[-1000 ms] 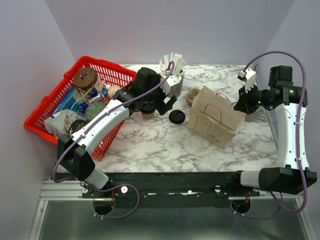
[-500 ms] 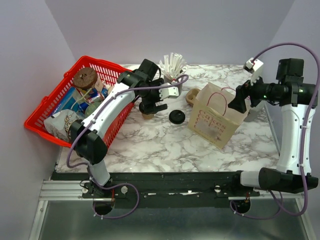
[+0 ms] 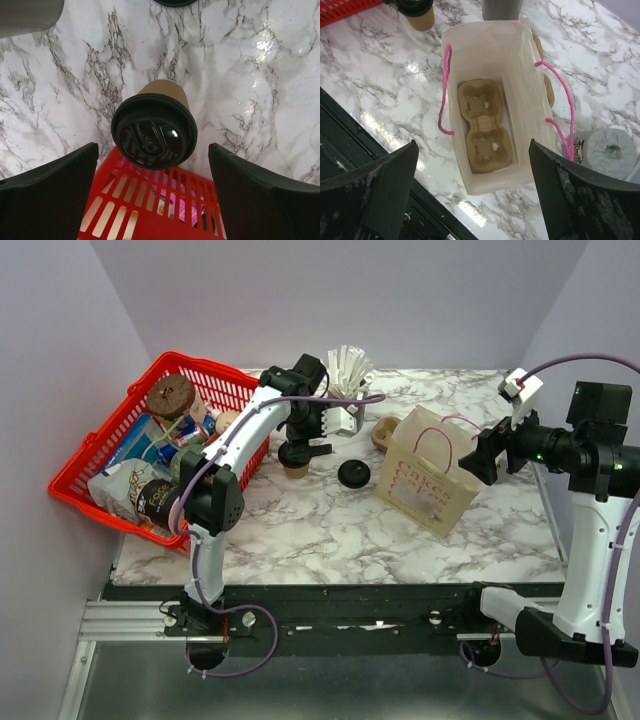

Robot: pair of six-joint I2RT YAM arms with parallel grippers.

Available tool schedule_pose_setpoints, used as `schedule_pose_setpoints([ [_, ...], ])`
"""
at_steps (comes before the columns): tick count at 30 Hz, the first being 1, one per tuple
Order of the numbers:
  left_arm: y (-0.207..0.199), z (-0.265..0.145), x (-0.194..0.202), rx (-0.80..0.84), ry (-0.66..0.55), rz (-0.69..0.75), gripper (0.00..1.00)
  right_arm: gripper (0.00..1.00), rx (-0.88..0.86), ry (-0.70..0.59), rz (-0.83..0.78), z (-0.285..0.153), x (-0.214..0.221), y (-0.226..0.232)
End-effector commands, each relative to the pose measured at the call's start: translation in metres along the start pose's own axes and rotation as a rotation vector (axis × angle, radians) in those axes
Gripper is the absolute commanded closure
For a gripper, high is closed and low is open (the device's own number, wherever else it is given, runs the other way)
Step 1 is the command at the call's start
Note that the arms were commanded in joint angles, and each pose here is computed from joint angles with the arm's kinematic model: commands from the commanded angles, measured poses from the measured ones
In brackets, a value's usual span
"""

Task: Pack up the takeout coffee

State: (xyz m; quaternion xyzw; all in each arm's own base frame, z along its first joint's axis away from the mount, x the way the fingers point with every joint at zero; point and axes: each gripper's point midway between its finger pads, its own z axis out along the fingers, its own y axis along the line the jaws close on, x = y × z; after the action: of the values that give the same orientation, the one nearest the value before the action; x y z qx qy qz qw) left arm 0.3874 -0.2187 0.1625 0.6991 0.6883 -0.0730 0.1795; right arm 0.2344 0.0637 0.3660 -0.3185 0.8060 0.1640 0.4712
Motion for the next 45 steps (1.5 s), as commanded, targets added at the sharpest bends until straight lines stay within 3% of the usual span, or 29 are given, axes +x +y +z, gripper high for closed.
schedule_pose_setpoints([
  [1,0.009,-0.003,0.012,-0.011,0.048,0.034,0.01,0.00,0.003,0.019,0.029,0.005,0.010,-0.001],
  [30,0.017,0.036,0.036,0.002,0.113,-0.065,0.09,0.00,-0.004,0.030,0.041,0.013,0.007,-0.011],
  [40,0.013,0.035,0.041,0.022,0.122,-0.106,0.21,0.00,-0.005,0.032,0.041,0.014,0.006,-0.013],
  [45,0.007,0.028,0.035,0.034,0.099,-0.149,0.35,0.00,-0.003,0.029,0.035,0.015,0.004,-0.016],
])
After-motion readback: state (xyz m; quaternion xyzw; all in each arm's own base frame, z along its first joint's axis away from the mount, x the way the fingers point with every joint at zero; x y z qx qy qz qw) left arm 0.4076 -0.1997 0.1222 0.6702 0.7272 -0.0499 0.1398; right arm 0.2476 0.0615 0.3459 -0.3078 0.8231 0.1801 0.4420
